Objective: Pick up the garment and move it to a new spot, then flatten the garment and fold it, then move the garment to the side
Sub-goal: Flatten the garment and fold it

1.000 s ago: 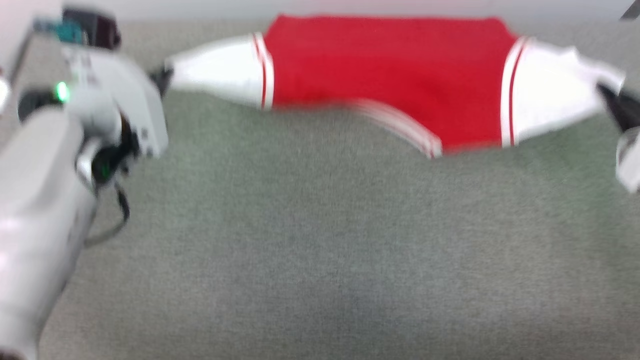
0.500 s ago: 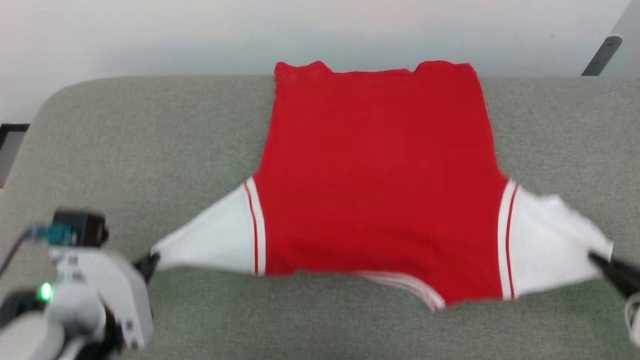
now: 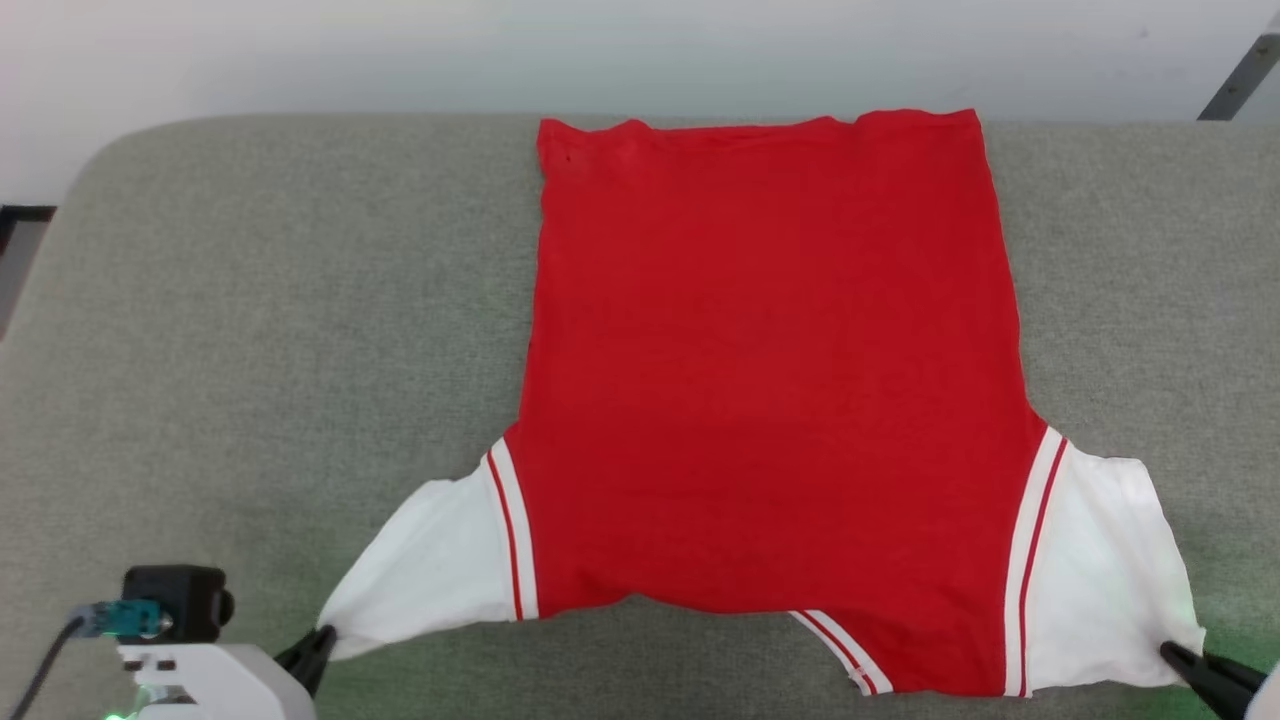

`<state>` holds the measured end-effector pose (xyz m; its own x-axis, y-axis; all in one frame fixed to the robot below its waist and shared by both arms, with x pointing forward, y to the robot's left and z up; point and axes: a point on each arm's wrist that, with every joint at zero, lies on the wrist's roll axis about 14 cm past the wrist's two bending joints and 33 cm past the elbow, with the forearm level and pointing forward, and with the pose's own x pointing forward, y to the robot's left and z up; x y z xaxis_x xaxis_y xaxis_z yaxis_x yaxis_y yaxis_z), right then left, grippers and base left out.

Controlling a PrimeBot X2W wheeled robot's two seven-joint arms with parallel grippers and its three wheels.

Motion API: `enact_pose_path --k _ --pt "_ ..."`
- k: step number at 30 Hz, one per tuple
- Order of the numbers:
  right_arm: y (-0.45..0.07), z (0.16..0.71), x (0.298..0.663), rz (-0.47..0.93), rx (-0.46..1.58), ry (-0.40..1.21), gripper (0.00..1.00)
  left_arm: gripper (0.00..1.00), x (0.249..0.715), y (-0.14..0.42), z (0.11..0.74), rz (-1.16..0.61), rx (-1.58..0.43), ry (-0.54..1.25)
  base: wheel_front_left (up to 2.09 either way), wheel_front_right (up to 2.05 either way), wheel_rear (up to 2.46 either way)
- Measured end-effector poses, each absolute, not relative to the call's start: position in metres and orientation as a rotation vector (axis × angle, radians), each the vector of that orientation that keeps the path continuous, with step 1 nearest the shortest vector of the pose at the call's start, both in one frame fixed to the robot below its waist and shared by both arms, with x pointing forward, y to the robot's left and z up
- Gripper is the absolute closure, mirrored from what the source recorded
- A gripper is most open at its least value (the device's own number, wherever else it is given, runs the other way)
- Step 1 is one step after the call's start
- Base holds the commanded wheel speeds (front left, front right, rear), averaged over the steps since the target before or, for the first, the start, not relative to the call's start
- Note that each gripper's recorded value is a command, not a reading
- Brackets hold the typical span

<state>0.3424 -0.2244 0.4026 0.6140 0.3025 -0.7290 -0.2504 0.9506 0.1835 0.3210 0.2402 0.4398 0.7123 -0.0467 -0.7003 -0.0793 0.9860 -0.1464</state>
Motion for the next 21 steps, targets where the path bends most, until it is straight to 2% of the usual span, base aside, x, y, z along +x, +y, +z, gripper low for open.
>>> enact_pose_path --k 2,3,4,5,6,7,14,18,21 --pt "-0.225 0.393 0.340 0.308 0.051 0.888 1.00 1.00 0.323 0.236 0.434 0.004 -0.182 0.777 0.00 0.00 0.00" --pt "-0.224 0.389 0.340 0.305 0.049 0.897 0.89 1.00 0.325 0.235 0.431 0.001 -0.183 0.779 0.00 0.00 0.00" --pt "-0.225 0.387 0.342 0.301 0.043 0.903 0.64 1.00 0.327 0.233 0.430 -0.007 -0.180 0.777 0.00 0.00 0.00" --pt "-0.225 0.386 0.344 0.298 0.025 0.906 0.64 1.00 0.330 0.232 0.428 -0.011 -0.178 0.773 0.00 0.00 0.00" --pt "-0.225 0.386 0.347 0.298 0.021 0.906 0.04 1.00 0.332 0.230 0.427 -0.018 -0.180 0.771 0.00 0.00 0.00" --pt "-0.224 0.386 0.349 0.296 0.026 0.906 0.00 1.00 0.335 0.228 0.426 -0.023 -0.181 0.768 0.00 0.00 0.00" --pt "-0.224 0.405 0.360 0.301 0.019 0.905 0.00 1.00 0.343 0.225 0.419 -0.027 -0.178 0.764 0.00 0.00 0.00" --pt "-0.223 0.434 0.376 0.310 0.033 0.835 0.00 1.00 0.347 0.221 0.417 -0.034 -0.187 0.763 0.00 0.00 0.00" --pt "-0.224 0.468 0.404 0.310 0.005 0.716 0.00 1.00 0.351 0.216 0.417 -0.047 -0.196 0.755 0.00 0.00 0.00"
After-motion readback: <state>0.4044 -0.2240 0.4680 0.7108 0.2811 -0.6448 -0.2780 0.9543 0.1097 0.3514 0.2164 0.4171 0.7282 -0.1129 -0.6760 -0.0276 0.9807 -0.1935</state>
